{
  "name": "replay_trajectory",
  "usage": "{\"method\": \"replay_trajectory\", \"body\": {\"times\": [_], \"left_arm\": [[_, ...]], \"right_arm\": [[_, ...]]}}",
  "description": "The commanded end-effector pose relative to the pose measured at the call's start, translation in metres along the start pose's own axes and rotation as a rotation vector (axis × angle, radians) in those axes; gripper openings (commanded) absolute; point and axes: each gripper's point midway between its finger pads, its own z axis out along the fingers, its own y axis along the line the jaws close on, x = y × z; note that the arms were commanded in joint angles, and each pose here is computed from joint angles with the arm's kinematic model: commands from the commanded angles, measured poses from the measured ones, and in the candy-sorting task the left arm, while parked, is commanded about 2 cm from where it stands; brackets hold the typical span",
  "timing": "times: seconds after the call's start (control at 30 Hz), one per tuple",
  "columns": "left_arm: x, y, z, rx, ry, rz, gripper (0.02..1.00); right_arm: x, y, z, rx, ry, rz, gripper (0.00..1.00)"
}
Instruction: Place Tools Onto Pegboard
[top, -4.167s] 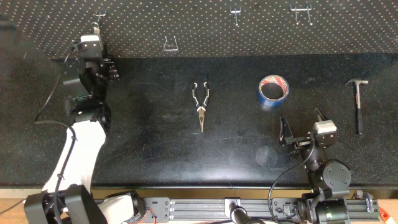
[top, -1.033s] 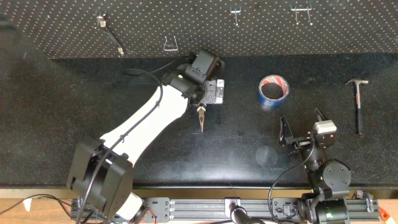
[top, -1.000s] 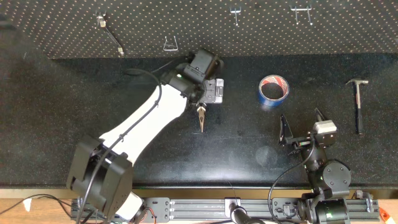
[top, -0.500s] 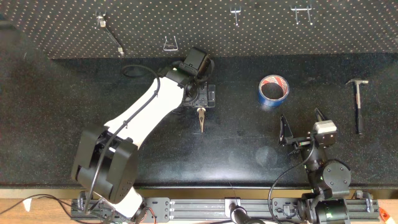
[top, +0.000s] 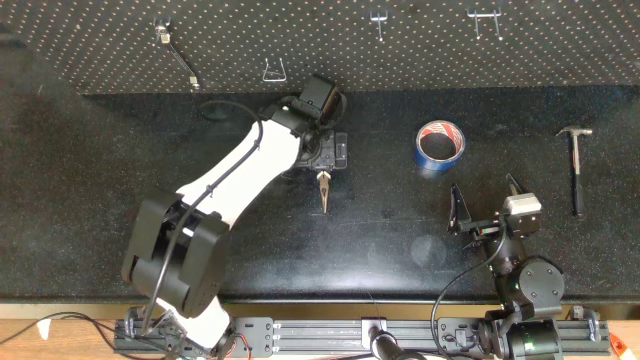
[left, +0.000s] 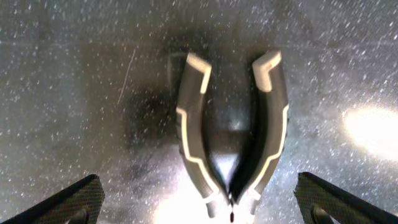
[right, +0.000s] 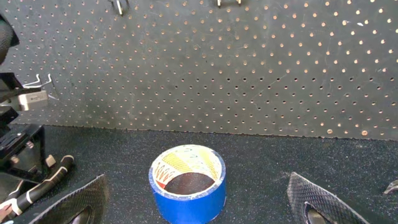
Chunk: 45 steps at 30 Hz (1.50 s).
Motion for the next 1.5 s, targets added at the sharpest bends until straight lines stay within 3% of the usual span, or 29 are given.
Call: {"method": "replay_trajectory", "body": {"times": [0.03, 0.3, 1.5], "left_arm": [[-0.018, -0.006, -0.001, -0.009, -0.035, -0.002, 0.996], [-0.018, -0.004, 0.007, -0.027, -0.026, -0.069, 0.996], [-0.019, -0.016, 0.02, -0.011, -0.02, -0.142, 0.998]], "right_arm": [[0.001, 0.0, 0.0, 0.003, -0.003, -0.011, 0.943], [0.001, 0.0, 0.0, 0.003, -0.003, -0.011, 0.943], [0.001, 0.0, 0.0, 0.003, -0.003, -0.011, 0.943]]}}
